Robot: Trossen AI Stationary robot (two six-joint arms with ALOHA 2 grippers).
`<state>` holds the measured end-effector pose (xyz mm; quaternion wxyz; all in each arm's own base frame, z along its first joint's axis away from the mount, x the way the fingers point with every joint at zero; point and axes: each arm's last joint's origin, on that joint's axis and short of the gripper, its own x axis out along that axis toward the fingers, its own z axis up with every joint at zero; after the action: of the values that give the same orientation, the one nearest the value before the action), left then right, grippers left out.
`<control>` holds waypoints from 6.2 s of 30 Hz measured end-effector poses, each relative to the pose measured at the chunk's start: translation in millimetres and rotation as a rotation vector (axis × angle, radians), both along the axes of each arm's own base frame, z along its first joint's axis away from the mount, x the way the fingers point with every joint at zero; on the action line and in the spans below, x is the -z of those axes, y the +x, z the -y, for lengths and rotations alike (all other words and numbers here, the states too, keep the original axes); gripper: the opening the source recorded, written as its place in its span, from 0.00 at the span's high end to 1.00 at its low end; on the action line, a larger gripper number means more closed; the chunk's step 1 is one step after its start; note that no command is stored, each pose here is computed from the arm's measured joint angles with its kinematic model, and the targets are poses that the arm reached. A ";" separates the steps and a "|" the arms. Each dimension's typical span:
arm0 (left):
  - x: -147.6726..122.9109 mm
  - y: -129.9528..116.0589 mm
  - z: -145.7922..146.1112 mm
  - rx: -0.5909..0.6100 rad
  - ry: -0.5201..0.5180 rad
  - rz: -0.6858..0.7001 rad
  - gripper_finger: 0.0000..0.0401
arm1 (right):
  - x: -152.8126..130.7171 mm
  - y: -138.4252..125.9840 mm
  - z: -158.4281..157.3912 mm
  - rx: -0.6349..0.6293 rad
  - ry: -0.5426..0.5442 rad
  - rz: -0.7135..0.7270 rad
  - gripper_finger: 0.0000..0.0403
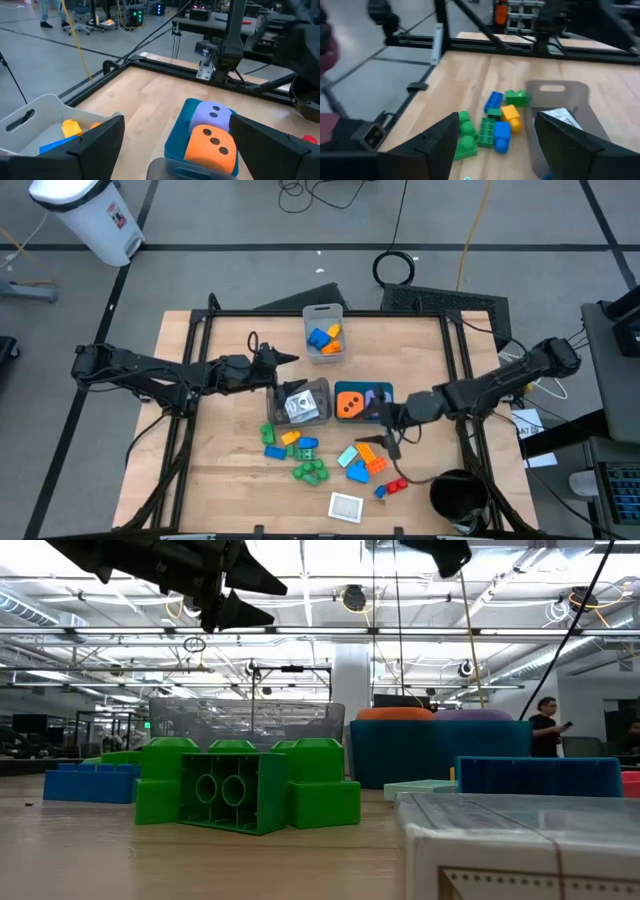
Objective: Pick & Place Toys
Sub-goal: Put the green game piece into the gray bin
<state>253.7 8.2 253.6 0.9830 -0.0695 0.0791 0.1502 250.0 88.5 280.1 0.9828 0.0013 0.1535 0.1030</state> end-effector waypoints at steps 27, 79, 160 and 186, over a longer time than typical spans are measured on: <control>0.6 -27.1 75.5 0.342 -0.282 -0.158 0.09 | 23.2 -3.9 21.6 0.038 -0.127 -0.063 0.60; 118.6 -2.1 120.5 -0.620 -0.742 -0.910 0.09 | 4.3 -3.5 15.6 -0.002 -0.158 0.125 0.61; -5.1 65.6 22.0 0.239 0.146 -0.102 0.54 | 71.3 9.5 63.2 0.269 -0.006 0.373 0.24; -11.6 66.3 -28.2 0.330 0.241 -0.026 0.54 | 45.6 71.9 121.0 0.163 0.040 0.495 0.33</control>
<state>320.0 36.4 265.2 0.9944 0.0645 0.0836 -0.0037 321.9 -32.5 234.5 0.9952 0.0077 -0.0943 0.0235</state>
